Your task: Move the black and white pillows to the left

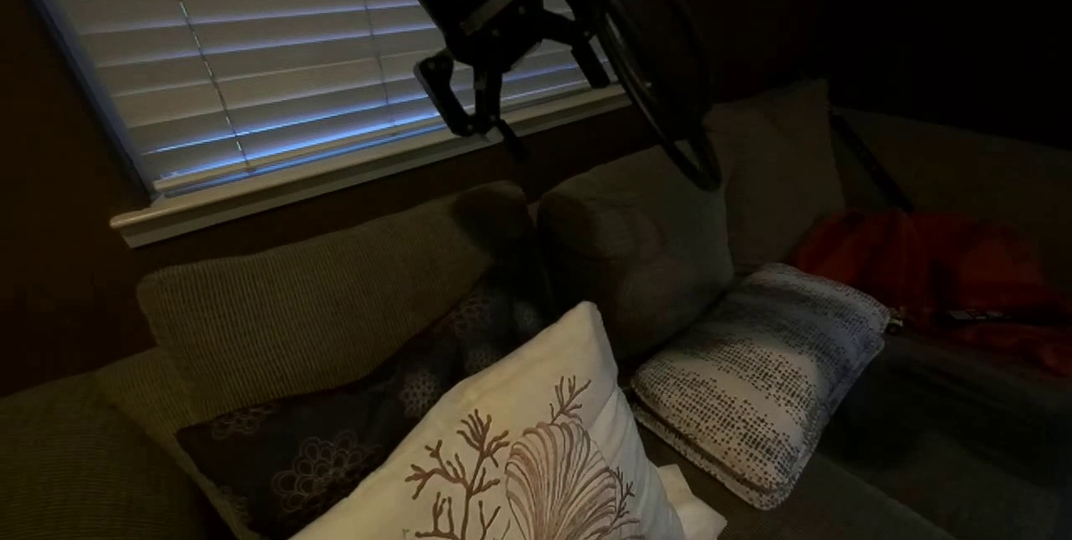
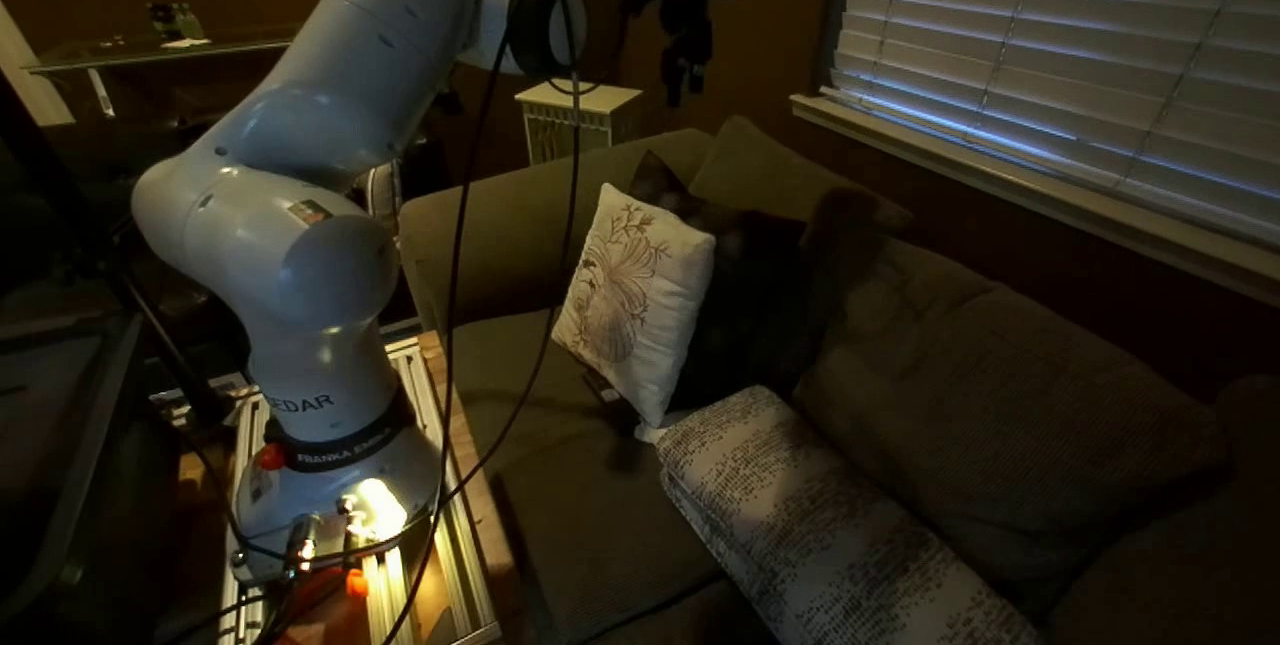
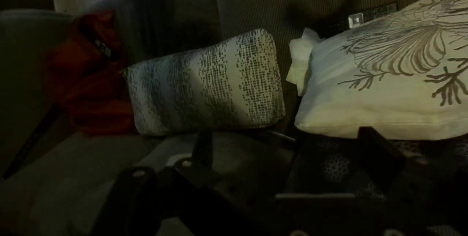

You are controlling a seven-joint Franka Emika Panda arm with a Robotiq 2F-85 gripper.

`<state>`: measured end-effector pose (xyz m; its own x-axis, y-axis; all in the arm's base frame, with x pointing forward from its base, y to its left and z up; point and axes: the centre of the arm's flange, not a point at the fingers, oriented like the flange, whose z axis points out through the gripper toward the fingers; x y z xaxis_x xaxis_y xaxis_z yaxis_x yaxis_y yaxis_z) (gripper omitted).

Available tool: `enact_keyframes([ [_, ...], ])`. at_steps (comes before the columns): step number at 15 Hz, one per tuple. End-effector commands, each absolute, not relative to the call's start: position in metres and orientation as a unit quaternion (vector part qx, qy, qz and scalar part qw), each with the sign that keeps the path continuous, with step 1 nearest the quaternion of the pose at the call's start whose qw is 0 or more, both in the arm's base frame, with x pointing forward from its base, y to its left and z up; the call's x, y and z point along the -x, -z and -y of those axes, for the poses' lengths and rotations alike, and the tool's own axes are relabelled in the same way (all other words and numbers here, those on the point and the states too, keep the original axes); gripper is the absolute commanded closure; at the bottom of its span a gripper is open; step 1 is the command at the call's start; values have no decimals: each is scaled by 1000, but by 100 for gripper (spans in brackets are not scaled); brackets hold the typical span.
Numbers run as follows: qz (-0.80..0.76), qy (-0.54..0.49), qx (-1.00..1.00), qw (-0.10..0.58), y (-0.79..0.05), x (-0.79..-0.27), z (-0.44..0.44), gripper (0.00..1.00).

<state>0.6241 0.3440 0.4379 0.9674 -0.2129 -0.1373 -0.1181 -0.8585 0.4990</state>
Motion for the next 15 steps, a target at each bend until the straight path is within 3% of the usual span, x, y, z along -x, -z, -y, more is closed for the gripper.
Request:
enact_keyframes([
  [1,-8,66,-970,234,-450,-629,-338,0],
  [7,-96,52,-977,184,-456,-636,-340,0],
  [15,-80,53,-975,199,-452,-647,-347,0],
])
